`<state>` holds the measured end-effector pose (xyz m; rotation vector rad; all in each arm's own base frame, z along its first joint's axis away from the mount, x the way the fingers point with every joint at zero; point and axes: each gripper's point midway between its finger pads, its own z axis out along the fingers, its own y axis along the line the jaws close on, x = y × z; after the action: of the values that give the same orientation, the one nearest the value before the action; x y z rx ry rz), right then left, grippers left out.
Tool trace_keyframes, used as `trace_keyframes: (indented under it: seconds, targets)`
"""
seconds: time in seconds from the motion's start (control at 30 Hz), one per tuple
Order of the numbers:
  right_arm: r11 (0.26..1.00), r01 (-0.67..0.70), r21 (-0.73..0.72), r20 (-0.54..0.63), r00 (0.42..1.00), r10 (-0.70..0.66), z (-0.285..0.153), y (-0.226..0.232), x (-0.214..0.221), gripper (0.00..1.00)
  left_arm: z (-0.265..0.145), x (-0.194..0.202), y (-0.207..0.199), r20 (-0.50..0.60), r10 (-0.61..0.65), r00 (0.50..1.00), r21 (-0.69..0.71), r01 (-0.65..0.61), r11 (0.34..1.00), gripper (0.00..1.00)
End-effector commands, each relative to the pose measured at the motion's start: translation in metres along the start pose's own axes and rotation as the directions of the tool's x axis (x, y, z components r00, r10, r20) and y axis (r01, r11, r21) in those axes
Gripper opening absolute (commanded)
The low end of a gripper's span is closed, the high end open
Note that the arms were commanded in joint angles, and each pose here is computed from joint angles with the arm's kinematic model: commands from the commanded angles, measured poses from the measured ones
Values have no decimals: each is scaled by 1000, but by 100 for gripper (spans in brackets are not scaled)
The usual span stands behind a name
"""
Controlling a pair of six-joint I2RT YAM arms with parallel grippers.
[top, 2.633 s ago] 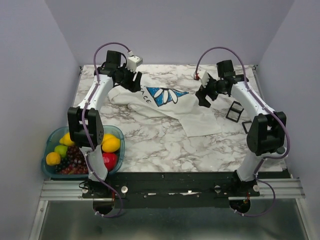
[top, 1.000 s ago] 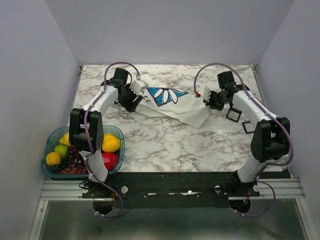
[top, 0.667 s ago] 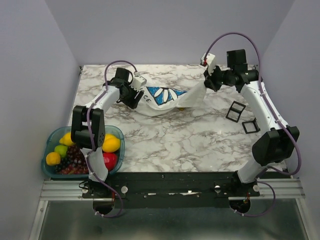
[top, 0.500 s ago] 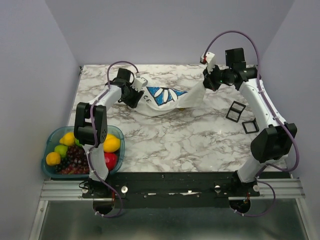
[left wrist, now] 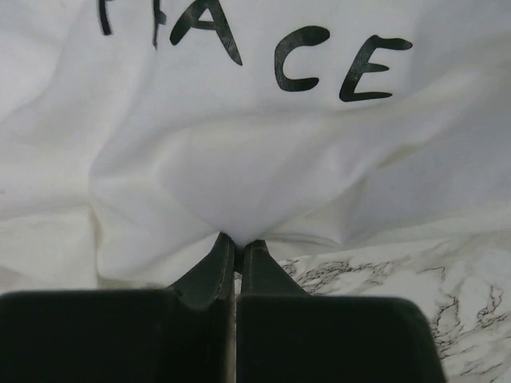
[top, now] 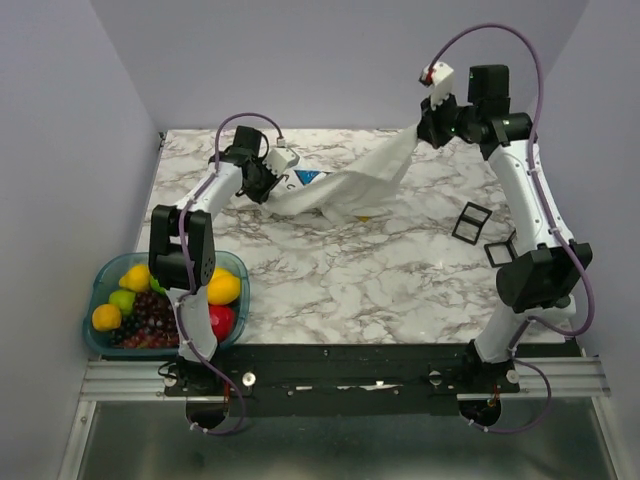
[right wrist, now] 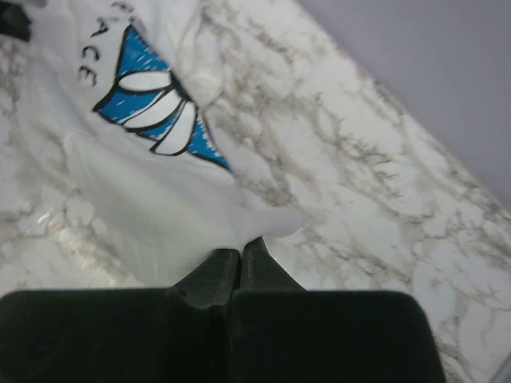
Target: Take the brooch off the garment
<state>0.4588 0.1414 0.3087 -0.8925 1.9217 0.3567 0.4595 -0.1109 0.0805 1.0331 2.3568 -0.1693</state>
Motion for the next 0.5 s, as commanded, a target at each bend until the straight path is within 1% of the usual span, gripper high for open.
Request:
trace_keyframes:
  seconds: [0.0, 0.03, 0.07, 0.1, 0.13, 0.17, 0.2, 0.23, 0.27, 0.3, 0.33, 0.37, 0.4, 0.43, 0.47]
  targets:
    - [939, -126, 321, 242, 969, 48, -47, -95, -76, 1, -100, -81, 47, 146, 249, 957, -228, -212, 950, 0]
    - [903, -210, 375, 290, 952, 100, -57, -118, -80, 1, -114, -92, 51, 158, 285, 945, -253, -241, 937, 0]
    - [884, -232, 405, 348, 934, 85, -72, -129, -96, 1, -129, -104, 55, 172, 315, 933, -280, -260, 924, 0]
    - [864, -237, 444, 443, 896, 18, -96, -139, -130, 1, -159, -127, 62, 205, 358, 911, -332, -280, 901, 0]
    - [830, -281, 482, 499, 867, 3, -114, -150, -145, 1, -174, -139, 64, 232, 376, 897, -356, -282, 891, 0]
    - [814, -294, 502, 545, 838, -34, -130, -152, -161, 1, -191, -153, 63, 267, 402, 876, -372, -291, 882, 0]
    - [804, -294, 517, 610, 786, -104, -150, -152, -187, 0, -222, -174, 65, 313, 442, 841, -423, -293, 857, 0]
    - [804, -291, 519, 646, 749, -147, -165, -148, -204, 0, -238, -185, 64, 335, 470, 817, -448, -301, 842, 0]
    - [803, -284, 524, 675, 714, -188, -183, -142, -218, 1, -255, -194, 62, 358, 496, 791, -473, -304, 827, 0]
    - [799, -280, 532, 704, 671, -233, -197, -138, -232, 1, -277, -207, 58, 395, 529, 751, -501, -306, 809, 0]
    - [793, -283, 540, 717, 649, -256, -209, -135, -240, 1, -288, -214, 56, 406, 554, 727, -522, -314, 793, 0]
    - [787, -284, 548, 725, 630, -277, -220, -132, -247, 1, -308, -220, 50, 425, 578, 697, -552, -306, 775, 0]
    - [780, -286, 556, 731, 616, -295, -232, -128, -252, 1, -320, -226, 48, 442, 598, 668, -574, -302, 761, 0]
    - [772, -280, 571, 728, 607, -318, -241, -124, -256, 1, -329, -229, 44, 452, 609, 652, -585, -299, 754, 1]
    - [766, -275, 581, 728, 597, -337, -251, -119, -260, 1, -347, -231, 37, 469, 621, 628, -603, -286, 745, 1]
